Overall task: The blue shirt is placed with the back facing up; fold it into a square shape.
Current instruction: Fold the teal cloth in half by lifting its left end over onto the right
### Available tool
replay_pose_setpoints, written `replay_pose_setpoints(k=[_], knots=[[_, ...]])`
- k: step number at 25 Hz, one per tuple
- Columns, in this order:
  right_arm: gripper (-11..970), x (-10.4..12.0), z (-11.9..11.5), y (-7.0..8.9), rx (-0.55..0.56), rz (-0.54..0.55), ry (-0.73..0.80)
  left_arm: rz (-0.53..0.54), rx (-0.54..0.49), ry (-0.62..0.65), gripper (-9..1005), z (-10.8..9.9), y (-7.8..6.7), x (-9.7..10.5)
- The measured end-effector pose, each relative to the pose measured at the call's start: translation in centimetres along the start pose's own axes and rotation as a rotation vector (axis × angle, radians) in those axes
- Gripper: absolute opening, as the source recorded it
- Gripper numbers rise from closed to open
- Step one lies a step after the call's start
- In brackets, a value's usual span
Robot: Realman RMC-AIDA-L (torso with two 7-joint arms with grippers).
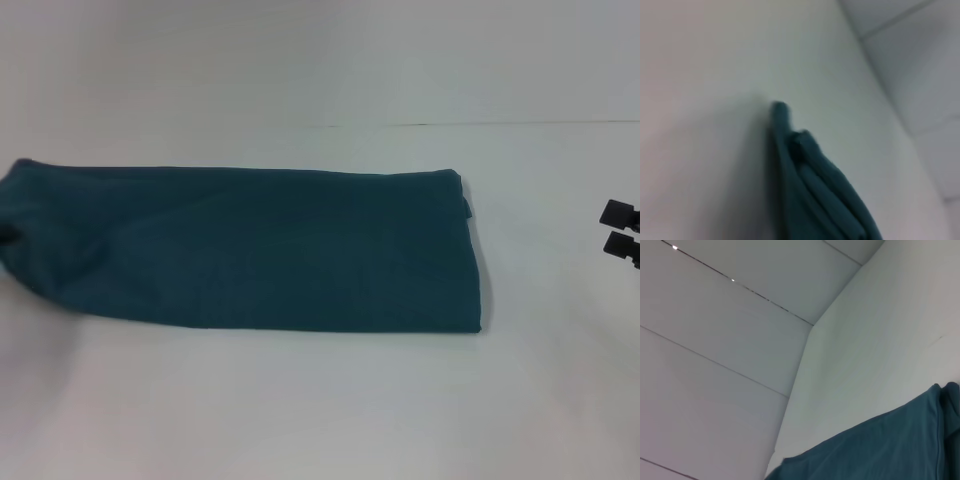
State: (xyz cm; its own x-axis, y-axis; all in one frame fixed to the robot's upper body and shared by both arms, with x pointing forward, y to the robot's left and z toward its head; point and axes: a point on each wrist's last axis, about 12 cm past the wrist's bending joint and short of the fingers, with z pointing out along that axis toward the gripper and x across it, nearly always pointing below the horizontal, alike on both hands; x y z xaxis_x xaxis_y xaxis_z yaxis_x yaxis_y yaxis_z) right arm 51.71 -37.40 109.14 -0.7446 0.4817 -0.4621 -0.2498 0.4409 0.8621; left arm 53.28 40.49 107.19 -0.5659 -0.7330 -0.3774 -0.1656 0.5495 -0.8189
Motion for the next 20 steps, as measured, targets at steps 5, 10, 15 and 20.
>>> replay_pose_setpoints(k=[5,10,15,20], knots=[[899,0.0,0.0,0.0,0.002,-0.005,0.000,0.034,0.186,0.042,27,0.8,-3.0,0.0],[899,0.1,-0.1,-0.1,0.004,-0.006,0.000,0.067,0.329,0.117,27,2.5,-6.5,0.3],[899,0.1,0.0,-0.1,0.003,-0.009,0.003,0.115,0.422,0.229,26,5.3,-10.2,1.9],[899,0.3,0.1,-0.1,0.008,-0.010,0.017,0.155,0.485,0.318,26,8.1,-13.4,4.5]])
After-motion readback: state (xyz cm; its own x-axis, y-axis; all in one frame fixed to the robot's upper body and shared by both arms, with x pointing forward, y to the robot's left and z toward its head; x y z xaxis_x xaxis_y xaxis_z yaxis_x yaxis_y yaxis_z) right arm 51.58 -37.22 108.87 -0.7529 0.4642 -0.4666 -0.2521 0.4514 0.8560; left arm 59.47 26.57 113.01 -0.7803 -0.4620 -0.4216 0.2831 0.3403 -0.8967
